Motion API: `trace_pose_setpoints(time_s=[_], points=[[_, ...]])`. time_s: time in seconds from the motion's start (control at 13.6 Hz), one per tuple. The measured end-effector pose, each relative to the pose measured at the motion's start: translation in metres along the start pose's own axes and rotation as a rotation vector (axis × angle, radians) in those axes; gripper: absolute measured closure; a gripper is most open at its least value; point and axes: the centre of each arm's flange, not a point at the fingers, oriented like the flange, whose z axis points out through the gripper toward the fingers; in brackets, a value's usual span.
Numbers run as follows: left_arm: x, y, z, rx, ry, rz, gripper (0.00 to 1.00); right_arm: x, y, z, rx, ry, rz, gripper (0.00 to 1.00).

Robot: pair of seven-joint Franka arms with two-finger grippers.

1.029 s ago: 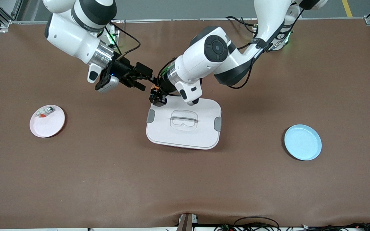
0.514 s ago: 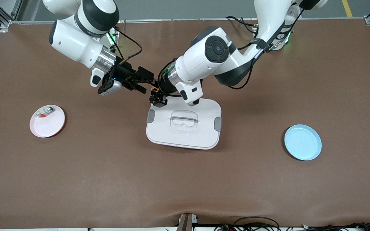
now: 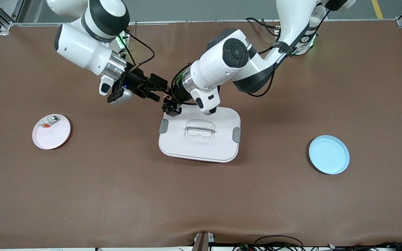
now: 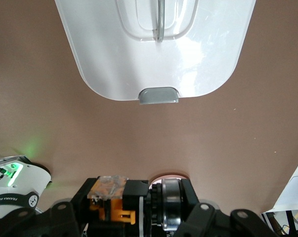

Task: Transfer orange switch to right arm and place
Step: 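Grasp the switch with the right gripper beside the left gripper, then open the left gripper and pull the switch away with the right gripper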

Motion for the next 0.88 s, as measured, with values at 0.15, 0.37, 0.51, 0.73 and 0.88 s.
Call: trace_pose_setpoints(time_s=[0.15, 0.37, 0.51, 0.73, 0.88], points=[[-0.001, 0.0, 0.0, 0.001, 0.0, 0.001, 0.28, 0.0, 0.0, 0.001, -0.001, -0.002, 0.001, 0.07], [0.0, -0.001, 0.002, 0.006, 0.003, 0.001, 0.28, -0.002, -0.004, 0.002, 0.009, -0.004, 0.002, 0.26], [0.001, -0.002, 0.004, 0.01, 0.005, 0.0, 0.28, -0.003, -0.01, 0.0, 0.021, -0.003, -0.001, 0.5], [0.001, -0.001, 0.003, 0.008, 0.004, 0.0, 0.28, -0.003, -0.011, -0.001, 0.027, -0.001, 0.002, 0.59], [0.001, -0.001, 0.004, 0.009, 0.004, 0.0, 0.28, -0.003, -0.011, -0.001, 0.028, -0.001, 0.003, 0.59]])
